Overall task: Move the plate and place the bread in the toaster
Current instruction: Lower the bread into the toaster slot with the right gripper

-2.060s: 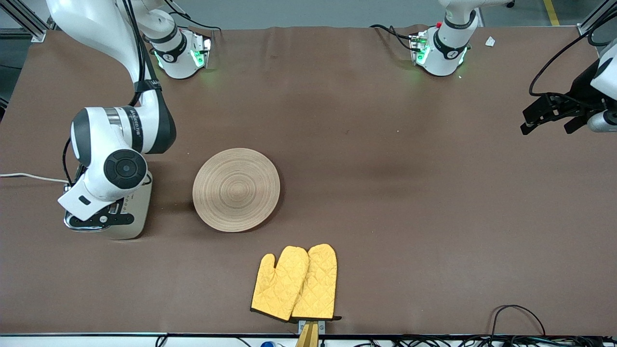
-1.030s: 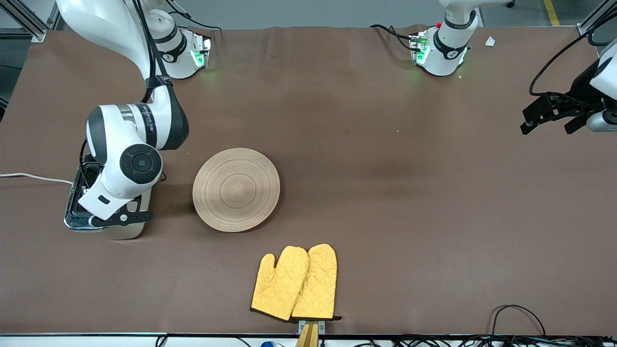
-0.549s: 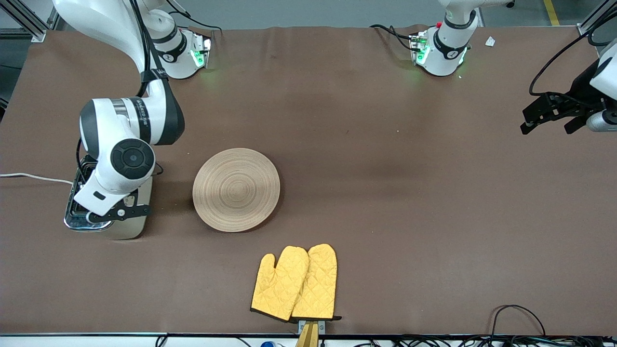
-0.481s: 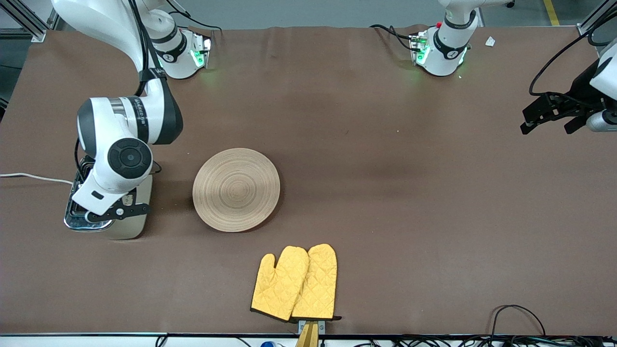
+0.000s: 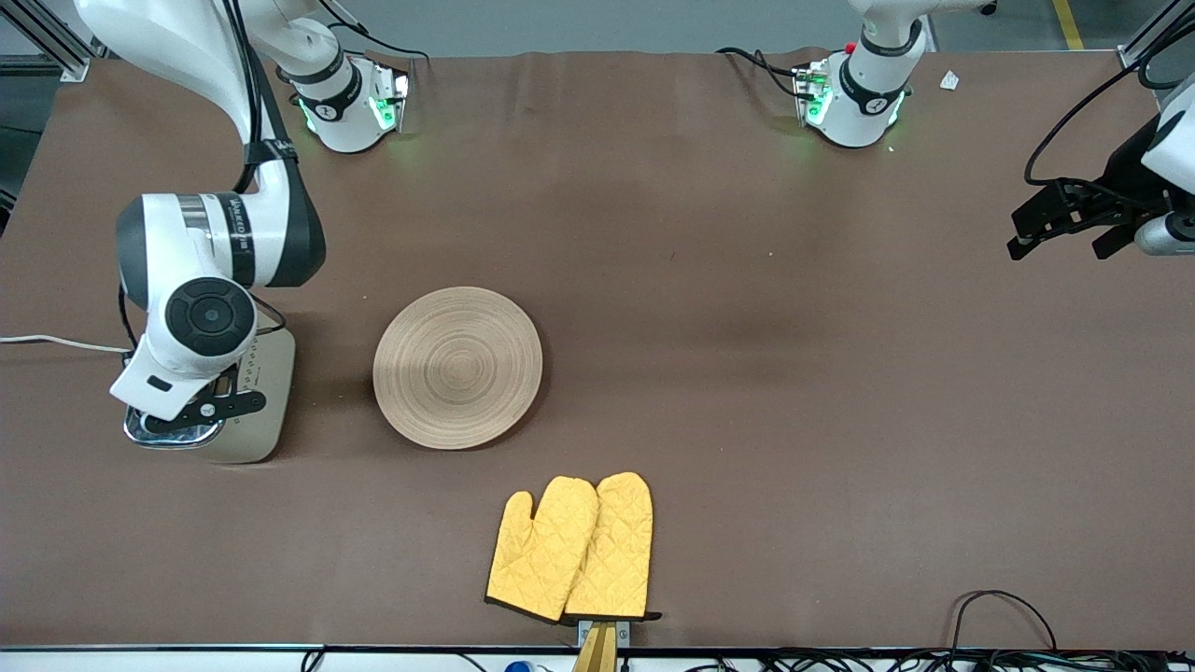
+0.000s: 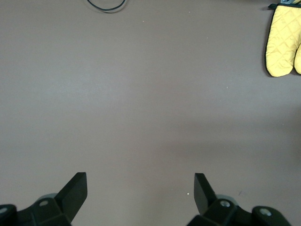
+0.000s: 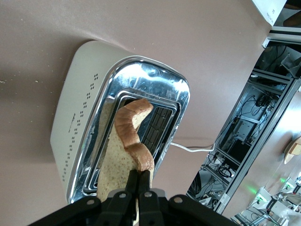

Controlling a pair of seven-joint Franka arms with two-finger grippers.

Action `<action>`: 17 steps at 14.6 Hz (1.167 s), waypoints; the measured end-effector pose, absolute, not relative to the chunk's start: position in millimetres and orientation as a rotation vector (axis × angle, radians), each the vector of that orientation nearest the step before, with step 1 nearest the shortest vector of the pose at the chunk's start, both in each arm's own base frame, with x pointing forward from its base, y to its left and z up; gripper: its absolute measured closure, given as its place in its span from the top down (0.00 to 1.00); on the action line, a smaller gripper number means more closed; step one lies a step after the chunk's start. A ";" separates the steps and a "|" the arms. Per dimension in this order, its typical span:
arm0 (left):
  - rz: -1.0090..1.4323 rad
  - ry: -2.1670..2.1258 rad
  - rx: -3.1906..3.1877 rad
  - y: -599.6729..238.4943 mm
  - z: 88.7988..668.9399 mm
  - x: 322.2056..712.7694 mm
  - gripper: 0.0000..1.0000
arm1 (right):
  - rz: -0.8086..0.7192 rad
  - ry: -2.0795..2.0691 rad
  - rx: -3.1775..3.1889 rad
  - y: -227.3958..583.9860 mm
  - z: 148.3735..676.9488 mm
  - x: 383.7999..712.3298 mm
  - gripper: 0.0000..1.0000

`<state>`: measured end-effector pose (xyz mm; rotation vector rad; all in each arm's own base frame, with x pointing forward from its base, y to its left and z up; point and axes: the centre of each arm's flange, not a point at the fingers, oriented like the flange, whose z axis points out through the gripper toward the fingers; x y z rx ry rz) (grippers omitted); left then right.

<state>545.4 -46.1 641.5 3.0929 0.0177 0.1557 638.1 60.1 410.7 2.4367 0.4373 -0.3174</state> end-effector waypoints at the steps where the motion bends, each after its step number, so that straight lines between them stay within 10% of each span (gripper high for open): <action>1: 0.156 0.018 3.093 -46.2 641.5 545.4 1.00 | -0.310 0.441 2.440 55.3 408.4 639.4 0.04; 17: 0.145 0.017 3.094 -46.2 640.8 544.7 1.00 | -0.379 0.511 2.386 29.9 421.2 636.0 0.04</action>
